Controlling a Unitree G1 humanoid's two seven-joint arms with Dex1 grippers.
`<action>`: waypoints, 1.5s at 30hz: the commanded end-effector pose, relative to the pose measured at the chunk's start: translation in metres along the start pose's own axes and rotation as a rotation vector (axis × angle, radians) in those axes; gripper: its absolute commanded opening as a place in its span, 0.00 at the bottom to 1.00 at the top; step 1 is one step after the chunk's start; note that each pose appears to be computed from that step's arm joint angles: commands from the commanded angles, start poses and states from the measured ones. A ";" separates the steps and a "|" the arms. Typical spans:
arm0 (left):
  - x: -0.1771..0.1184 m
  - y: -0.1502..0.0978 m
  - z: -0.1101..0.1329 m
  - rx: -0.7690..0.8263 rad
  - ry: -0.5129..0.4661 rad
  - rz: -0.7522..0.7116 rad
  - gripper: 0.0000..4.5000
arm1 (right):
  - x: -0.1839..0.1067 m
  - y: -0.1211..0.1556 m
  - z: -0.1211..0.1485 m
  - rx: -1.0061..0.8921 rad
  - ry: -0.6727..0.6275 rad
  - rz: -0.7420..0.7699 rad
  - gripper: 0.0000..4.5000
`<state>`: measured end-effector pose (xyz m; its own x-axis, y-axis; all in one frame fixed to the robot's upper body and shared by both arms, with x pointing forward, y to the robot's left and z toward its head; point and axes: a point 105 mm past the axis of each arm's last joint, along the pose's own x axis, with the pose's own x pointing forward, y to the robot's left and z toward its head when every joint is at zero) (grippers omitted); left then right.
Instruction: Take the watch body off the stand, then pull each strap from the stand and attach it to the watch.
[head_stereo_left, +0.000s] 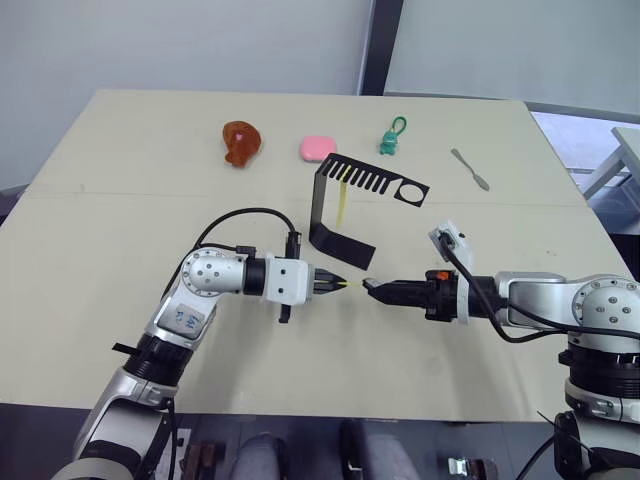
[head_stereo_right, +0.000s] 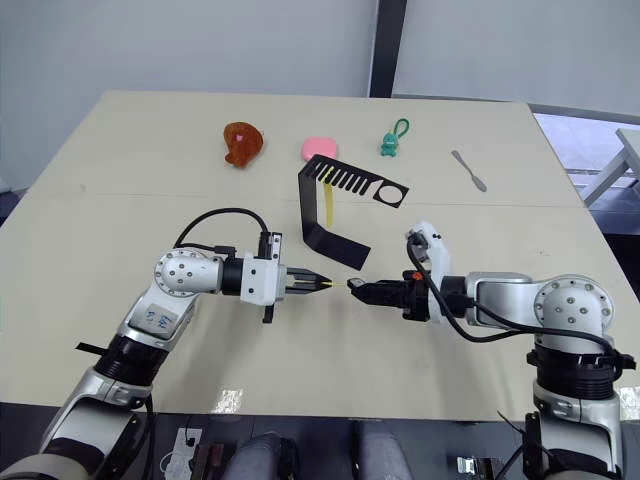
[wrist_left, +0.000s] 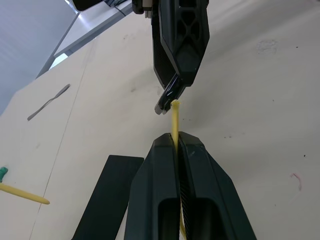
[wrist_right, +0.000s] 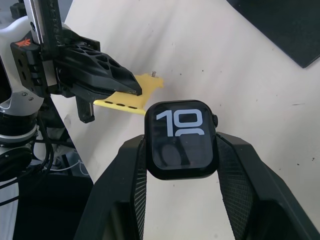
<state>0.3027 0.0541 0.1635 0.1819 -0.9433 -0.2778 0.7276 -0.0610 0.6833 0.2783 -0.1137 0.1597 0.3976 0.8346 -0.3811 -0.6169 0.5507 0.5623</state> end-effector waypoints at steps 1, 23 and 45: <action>0.000 0.003 0.011 0.041 -0.031 0.014 0.00 | -0.004 0.006 0.004 -0.024 -0.023 0.017 0.33; 0.001 0.004 0.012 0.056 -0.033 0.014 0.00 | -0.003 0.012 0.007 -0.016 -0.038 0.041 0.33; 0.012 0.007 0.016 0.052 -0.056 0.021 0.00 | 0.004 0.015 0.010 -0.036 -0.026 0.037 0.33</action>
<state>0.3051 0.0503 0.1630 0.1931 -0.9461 -0.2601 0.7318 -0.0378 0.6805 0.2781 -0.1091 0.1621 0.4015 0.8319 -0.3831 -0.6193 0.5547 0.5556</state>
